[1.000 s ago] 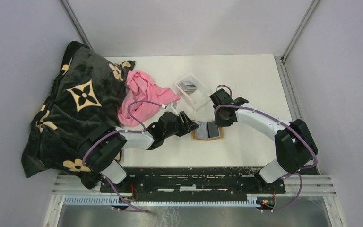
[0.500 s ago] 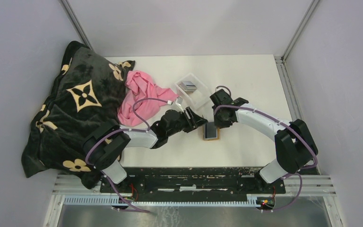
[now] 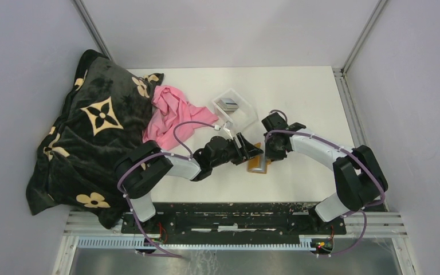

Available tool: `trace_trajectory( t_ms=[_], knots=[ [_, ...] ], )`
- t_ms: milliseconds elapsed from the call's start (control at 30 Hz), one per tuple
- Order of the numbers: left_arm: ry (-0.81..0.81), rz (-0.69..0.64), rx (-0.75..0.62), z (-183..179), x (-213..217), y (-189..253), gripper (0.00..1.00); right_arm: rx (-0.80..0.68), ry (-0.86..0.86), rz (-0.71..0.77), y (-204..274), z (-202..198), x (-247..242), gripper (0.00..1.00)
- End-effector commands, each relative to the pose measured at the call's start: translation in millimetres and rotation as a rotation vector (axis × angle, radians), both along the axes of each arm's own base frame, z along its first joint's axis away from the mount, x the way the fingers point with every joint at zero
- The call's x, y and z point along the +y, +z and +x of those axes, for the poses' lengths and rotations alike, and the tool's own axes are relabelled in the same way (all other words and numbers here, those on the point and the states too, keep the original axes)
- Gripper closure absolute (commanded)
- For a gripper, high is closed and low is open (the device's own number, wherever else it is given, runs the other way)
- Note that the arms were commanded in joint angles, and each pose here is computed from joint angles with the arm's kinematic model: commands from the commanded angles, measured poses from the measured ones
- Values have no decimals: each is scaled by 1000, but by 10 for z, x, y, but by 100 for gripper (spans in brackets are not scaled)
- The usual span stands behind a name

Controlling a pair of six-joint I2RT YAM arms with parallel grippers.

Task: Put the credit cards into the card holder
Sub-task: Close the card holder at the center of the board.

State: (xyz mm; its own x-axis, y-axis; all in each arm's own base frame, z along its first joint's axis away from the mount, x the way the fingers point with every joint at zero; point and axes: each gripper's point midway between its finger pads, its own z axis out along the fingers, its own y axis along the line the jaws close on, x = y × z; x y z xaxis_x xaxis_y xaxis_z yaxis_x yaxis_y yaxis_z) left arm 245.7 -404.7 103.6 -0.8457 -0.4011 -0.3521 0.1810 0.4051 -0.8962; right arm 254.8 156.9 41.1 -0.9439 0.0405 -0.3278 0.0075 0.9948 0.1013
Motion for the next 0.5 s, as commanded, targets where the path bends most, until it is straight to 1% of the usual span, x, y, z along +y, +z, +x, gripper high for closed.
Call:
trace_trajectory(
  t_ms=[0, 233, 467],
  knots=[
    [-4, -82, -7, 0, -99, 172, 28, -52, -70, 76, 121, 93, -54, 71],
    [4, -93, 28, -28, -126, 42, 31, -34, -121, 124, 55, 58, -156, 70],
    [-20, -132, 39, -9, -306, 63, 33, 1, -150, 177, -15, 39, -144, 70]
  ],
)
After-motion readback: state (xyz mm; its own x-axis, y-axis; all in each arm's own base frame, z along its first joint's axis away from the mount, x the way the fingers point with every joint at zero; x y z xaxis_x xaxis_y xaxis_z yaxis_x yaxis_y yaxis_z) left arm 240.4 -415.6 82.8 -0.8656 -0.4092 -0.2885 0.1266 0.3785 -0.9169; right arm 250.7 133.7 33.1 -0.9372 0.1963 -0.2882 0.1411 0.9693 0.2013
